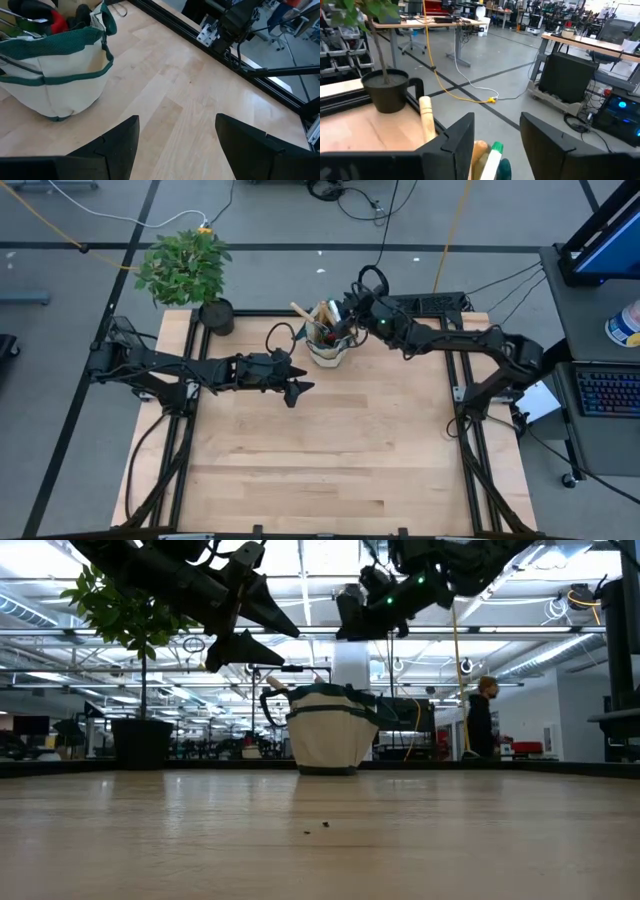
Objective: Pick & Place Garden tools in Gardening bag
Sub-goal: Return to Home Position
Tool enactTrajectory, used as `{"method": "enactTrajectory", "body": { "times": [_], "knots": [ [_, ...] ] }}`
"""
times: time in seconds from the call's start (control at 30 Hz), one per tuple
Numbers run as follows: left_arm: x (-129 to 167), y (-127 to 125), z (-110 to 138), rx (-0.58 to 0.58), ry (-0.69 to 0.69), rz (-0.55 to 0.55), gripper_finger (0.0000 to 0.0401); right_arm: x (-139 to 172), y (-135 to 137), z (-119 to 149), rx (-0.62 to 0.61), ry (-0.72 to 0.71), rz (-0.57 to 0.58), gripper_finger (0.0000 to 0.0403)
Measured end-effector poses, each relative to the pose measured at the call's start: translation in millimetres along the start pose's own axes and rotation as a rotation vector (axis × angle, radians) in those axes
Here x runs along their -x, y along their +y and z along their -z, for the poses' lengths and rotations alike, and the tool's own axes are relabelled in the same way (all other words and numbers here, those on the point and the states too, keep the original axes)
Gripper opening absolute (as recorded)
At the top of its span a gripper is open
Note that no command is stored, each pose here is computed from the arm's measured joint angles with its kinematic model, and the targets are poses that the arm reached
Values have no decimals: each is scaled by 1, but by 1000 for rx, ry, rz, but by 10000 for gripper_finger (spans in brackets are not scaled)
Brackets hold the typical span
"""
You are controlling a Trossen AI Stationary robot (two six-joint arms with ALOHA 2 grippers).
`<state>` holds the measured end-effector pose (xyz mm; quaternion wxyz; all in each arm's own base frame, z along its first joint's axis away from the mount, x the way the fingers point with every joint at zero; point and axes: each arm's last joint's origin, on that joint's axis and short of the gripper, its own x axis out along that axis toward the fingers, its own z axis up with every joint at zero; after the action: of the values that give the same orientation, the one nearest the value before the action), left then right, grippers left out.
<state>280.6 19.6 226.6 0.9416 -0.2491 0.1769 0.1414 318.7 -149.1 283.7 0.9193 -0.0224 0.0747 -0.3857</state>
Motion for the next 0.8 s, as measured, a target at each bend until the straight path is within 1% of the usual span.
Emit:
{"method": "enactTrajectory", "body": {
  "times": [0.1, 0.17, 0.23, 0.33, 0.43, 0.5, 0.63, 0.7, 0.8],
  "knots": [
    [0, 0, 0, -4, 0, 0, 269, 11, 0, -9, 0, -5, -12, 150],
    [0, 0, 0, -3, 4, -3, 269, 19, -1, -16, -6, -5, -22, 140],
    [0, 1, 2, 13, 20, -12, 269, 28, -1, -21, -12, 6, -33, 123],
    [0, 2, 3, 39, 38, -12, 269, 43, -3, -29, -15, 28, -52, 80],
    [0, -1, 4, 20, 66, 56, 269, 60, -4, -36, -6, 47, -72, 25],
    [0, -3, 3, 4, 76, 117, 269, 71, -4, -41, 3, 58, -91, 7],
    [1, -9, -3, -21, 47, 228, 269, 95, -1, -48, 19, 80, -140, 12],
    [2, -12, -6, -36, 25, 281, 269, 106, 0, -50, 31, 92, -167, 6],
    [7, -15, -10, -45, 2, 324, 269, 123, 3, -53, 47, 104, -209, 2]
  ]
}}
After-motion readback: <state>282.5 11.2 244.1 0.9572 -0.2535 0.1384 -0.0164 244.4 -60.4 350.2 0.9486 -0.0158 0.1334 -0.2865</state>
